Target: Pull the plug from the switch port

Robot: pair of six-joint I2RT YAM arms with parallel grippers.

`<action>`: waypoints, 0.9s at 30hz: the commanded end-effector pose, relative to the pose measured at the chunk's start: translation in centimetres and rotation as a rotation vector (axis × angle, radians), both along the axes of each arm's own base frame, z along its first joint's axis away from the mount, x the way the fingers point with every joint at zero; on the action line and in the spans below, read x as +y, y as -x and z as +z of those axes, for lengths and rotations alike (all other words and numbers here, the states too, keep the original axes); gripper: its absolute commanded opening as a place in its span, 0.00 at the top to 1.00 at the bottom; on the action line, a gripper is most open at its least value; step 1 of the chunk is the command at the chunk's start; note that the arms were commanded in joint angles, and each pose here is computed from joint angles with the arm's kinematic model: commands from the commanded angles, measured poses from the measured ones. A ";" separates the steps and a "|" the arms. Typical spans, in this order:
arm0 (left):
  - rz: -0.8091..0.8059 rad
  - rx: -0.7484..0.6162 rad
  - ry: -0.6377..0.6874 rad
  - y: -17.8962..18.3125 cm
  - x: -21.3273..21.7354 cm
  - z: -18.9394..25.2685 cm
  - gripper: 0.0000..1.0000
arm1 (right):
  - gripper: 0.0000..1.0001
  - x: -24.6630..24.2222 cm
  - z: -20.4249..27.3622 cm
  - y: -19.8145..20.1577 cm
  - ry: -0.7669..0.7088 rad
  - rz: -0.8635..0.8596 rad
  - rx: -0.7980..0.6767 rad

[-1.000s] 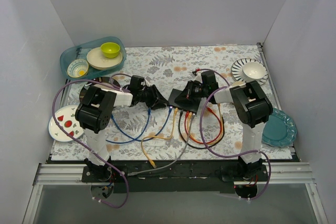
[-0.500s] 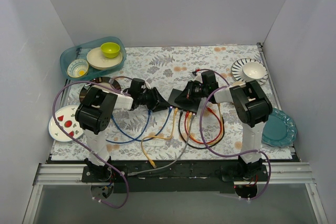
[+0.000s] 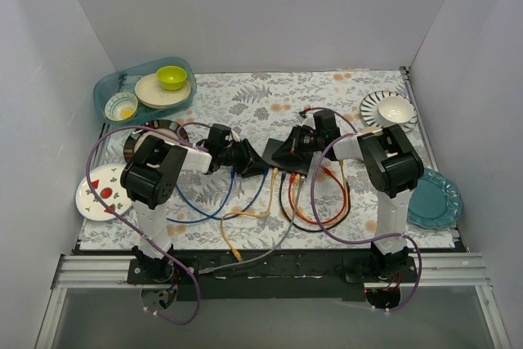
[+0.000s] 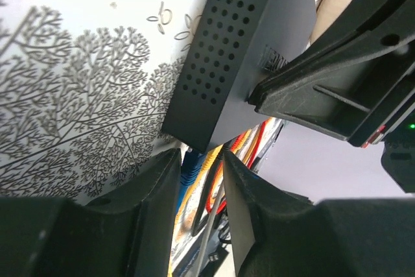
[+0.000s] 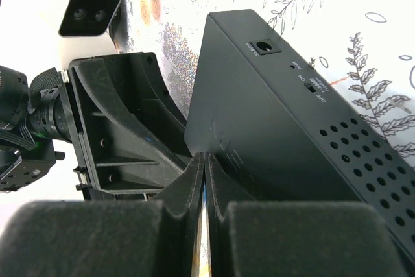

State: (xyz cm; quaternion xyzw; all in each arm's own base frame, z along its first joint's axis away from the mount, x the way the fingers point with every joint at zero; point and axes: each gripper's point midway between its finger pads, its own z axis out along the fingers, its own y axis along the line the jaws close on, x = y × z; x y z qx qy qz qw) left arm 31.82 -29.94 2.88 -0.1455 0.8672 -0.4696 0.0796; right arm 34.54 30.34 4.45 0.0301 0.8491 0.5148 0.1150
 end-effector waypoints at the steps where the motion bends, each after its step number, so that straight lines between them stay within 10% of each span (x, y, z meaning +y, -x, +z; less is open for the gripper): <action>1: 0.103 0.146 -0.156 1.3 1.8 -5.1 0.67 | 0.92 -1.0 -3.5 0.7 0.090 -0.025 0.069; 20: 0.183 0.328 -0.187 1.9 2.0 -6.9 0.66 | 0.92 -1.2 -3.9 1.6 0.082 -0.030 0.089; 27: 0.193 0.363 -0.211 2.1 2.6 -7.8 0.83 | 0.92 -1.3 -4.0 1.8 0.080 -0.029 0.091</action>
